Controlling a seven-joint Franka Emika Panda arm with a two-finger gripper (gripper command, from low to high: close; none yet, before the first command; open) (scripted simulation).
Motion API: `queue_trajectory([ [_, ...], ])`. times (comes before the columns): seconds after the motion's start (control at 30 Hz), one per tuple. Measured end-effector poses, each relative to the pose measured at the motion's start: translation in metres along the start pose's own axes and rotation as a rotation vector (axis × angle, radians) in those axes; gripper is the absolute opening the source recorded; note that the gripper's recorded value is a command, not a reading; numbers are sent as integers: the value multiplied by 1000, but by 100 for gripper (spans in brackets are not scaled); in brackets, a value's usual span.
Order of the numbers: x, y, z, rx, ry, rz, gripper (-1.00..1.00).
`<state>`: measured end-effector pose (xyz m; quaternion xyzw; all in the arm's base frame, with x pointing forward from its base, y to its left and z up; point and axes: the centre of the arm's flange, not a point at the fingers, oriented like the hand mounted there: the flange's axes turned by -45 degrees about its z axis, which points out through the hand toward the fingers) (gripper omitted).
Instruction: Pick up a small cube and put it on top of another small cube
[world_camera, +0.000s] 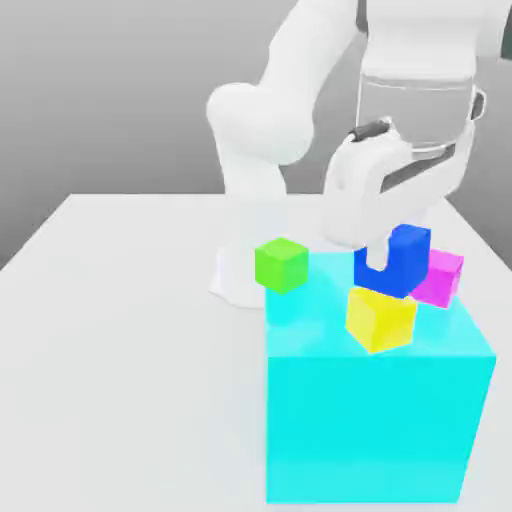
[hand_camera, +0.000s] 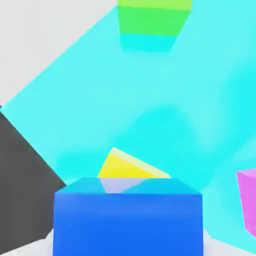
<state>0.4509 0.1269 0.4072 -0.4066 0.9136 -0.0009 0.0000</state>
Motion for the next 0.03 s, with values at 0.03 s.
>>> queue_trajectory([
  [0.03, 0, 0, 0, 0, 0, 0, 100],
])
